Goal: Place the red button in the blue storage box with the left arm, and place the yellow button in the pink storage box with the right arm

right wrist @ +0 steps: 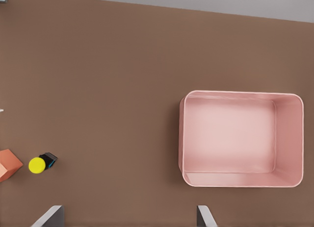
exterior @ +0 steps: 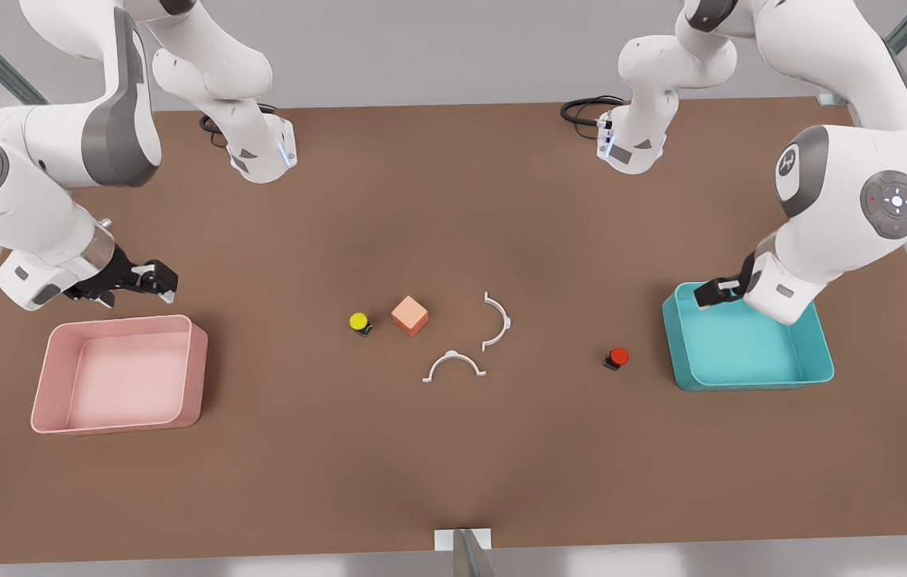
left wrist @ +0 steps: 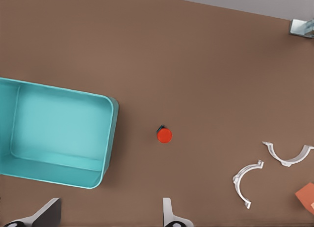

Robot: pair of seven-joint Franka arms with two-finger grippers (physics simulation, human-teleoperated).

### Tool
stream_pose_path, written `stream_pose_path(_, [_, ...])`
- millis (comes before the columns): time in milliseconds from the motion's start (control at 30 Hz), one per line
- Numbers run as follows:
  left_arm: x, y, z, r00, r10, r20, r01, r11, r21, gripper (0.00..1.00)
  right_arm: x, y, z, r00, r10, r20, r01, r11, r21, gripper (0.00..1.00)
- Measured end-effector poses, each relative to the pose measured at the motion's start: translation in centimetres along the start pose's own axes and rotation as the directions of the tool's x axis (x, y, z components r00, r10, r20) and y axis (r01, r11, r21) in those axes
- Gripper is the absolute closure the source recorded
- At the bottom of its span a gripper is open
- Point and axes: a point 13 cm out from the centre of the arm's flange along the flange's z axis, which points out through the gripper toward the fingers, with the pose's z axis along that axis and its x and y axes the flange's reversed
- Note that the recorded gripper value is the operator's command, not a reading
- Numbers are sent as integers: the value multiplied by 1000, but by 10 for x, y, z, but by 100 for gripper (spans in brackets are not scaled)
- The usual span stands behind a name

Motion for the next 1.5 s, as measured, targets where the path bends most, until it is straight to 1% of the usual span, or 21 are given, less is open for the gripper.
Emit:
stream_pose_path(67, [4,-13,5,999,43,-11,-43,999,-3,0,0,-1,1,1000,0,-1,0,1000,0,0])
stream_pose_path(100, [5,-30,20,996,79,-30,-79,997,-8,0,-1,-1,1,1000,0,-1,0,1000,1,0])
stream_pose_path(200, [16,-84,115,975,194,-104,-198,980,-24,0,-8,4,8,1000,-6,-4,6,1000,-3,0])
stream_pose_path(300, [3,-101,207,962,239,-129,-242,970,-12,0,-25,21,51,999,-23,-46,22,1000,-20,0])
stream_pose_path(400, [-14,-103,257,956,276,-98,-277,961,4,0,-25,91,114,988,-99,-116,95,995,-34,0])
stream_pose_path(500, [-14,-93,289,947,316,-59,-316,949,11,0,-2,192,164,969,-195,-155,195,981,-15,0])
stream_pose_path(533, [-11,-84,301,944,327,-49,-327,945,13,0,9,215,180,965,-202,-169,204,979,-7,0])
stream_pose_path(633, [-7,-66,328,930,368,-4,-368,930,15,0,27,254,220,970,-160,-184,165,986,10,0])
stream_pose_path(767, [-16,-68,337,897,437,70,-438,899,7,0,22,275,252,985,-38,-168,41,999,16,0])
stream_pose_path(867, [-25,-67,344,873,477,101,-479,878,-5,1,22,295,272,986,54,-158,-54,999,10,0])
stream_pose_path(967, [-25,-62,359,855,508,99,-510,860,-11,0,27,311,290,976,141,-163,-141,990,9,0])
stream_pose_path(1100, [-13,-60,384,833,549,70,-550,835,-10,1,48,309,323,949,254,-187,-251,967,39,0])
stream_pose_path(1133, [-11,-59,389,828,557,64,-558,830,-9,10,52,307,330,941,280,-189,-277,960,46,0])
stream_pose_path(1167, [-10,-59,392,823,565,62,-566,825,-9,23,57,306,337,933,304,-191,-300,953,51,0])
stream_pose_path(1200, [-10,-59,393,817,573,63,-573,819,-10,29,58,306,342,926,326,-189,-322,945,53,0])
stream_pose_path(1467, [-15,-60,385,786,613,81,-614,789,-20,51,77,300,390,876,452,-167,-449,892,57,1])
stream_pose_path(1500, [-18,-60,376,783,615,92,-616,787,-25,57,76,299,392,872,463,-158,-461,886,52,4])
